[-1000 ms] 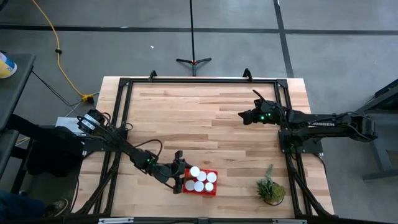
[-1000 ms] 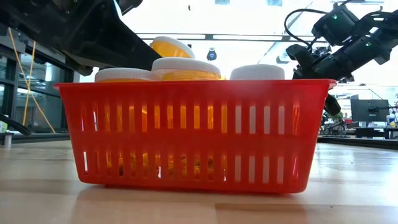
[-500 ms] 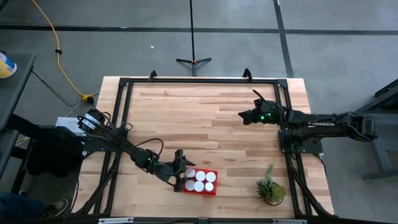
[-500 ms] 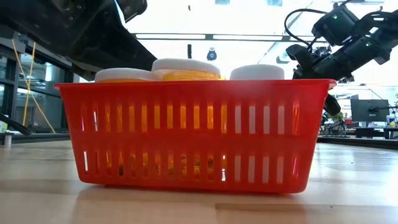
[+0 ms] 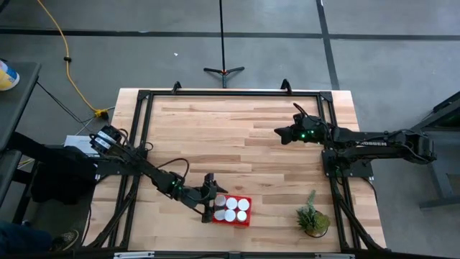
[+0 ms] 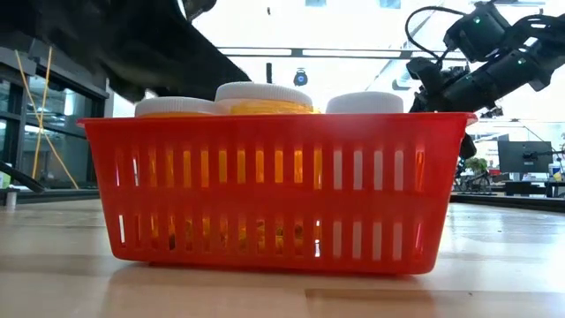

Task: Pick and place pill bottles into a basket
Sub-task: Put the orange pill bottle into the red basket, then return to Home Position

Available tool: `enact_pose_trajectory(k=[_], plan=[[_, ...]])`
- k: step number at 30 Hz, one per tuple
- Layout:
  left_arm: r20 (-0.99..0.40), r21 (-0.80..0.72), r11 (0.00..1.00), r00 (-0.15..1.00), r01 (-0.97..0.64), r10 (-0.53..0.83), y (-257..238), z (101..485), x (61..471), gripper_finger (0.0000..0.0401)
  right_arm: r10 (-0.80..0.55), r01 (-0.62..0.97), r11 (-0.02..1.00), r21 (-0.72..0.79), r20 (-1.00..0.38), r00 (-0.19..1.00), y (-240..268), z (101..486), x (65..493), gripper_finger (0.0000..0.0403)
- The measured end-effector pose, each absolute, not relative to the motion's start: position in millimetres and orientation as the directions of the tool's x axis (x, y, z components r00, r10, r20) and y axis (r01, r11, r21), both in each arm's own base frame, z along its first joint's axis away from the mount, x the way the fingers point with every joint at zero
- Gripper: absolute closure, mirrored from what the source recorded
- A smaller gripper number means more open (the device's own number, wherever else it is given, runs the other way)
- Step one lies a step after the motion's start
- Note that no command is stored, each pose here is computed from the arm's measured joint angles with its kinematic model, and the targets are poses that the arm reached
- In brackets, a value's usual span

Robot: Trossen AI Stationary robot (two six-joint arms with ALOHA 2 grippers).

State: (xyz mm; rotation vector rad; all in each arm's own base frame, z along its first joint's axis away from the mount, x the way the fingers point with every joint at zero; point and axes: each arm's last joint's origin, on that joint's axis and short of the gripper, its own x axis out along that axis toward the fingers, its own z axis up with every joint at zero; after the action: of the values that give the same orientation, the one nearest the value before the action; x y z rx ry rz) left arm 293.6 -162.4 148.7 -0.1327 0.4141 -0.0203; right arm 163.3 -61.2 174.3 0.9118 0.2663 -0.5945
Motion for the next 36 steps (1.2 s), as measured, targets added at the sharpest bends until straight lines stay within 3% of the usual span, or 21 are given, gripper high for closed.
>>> enact_pose_trajectory(k=[4,9,18,22,27,33,36], plan=[[-0.367,-0.213,0.975,0.919,0.066,-0.142,-159,166,298,0.0123,-0.38,0.546,0.531,0.648,-0.394,0.837,-62,180,166,0.0318],[-0.291,-0.245,0.968,0.949,0.051,-0.123,-138,198,298,0.0197,-0.418,0.522,0.586,0.62,-0.321,0.85,-64,188,168,0.0318],[-0.077,-0.209,0.974,0.991,0.091,-0.109,-60,256,304,0.037,-0.425,0.502,0.705,0.501,-0.268,0.865,-64,193,169,0.0318],[-0.033,-0.186,0.978,0.994,0.093,-0.101,-11,263,307,0.0371,-0.425,0.503,0.751,0.428,-0.269,0.864,-64,193,169,0.0318],[-0.082,-0.209,0.978,0.997,-0.015,-0.002,34,266,297,0.0379,-0.386,0.468,0.781,0.415,-0.269,0.882,-63,193,169,0.0318],[-0.126,-0.17,0.972,0.981,-0.165,0.145,43,283,274,0.0379,-0.309,0.398,0.824,0.403,-0.269,0.912,-61,193,170,0.0318],[-0.158,-0.134,0.978,0.978,-0.156,0.135,34,290,261,0.0379,-0.266,0.355,0.856,0.377,-0.268,0.926,-60,193,171,0.0318]])
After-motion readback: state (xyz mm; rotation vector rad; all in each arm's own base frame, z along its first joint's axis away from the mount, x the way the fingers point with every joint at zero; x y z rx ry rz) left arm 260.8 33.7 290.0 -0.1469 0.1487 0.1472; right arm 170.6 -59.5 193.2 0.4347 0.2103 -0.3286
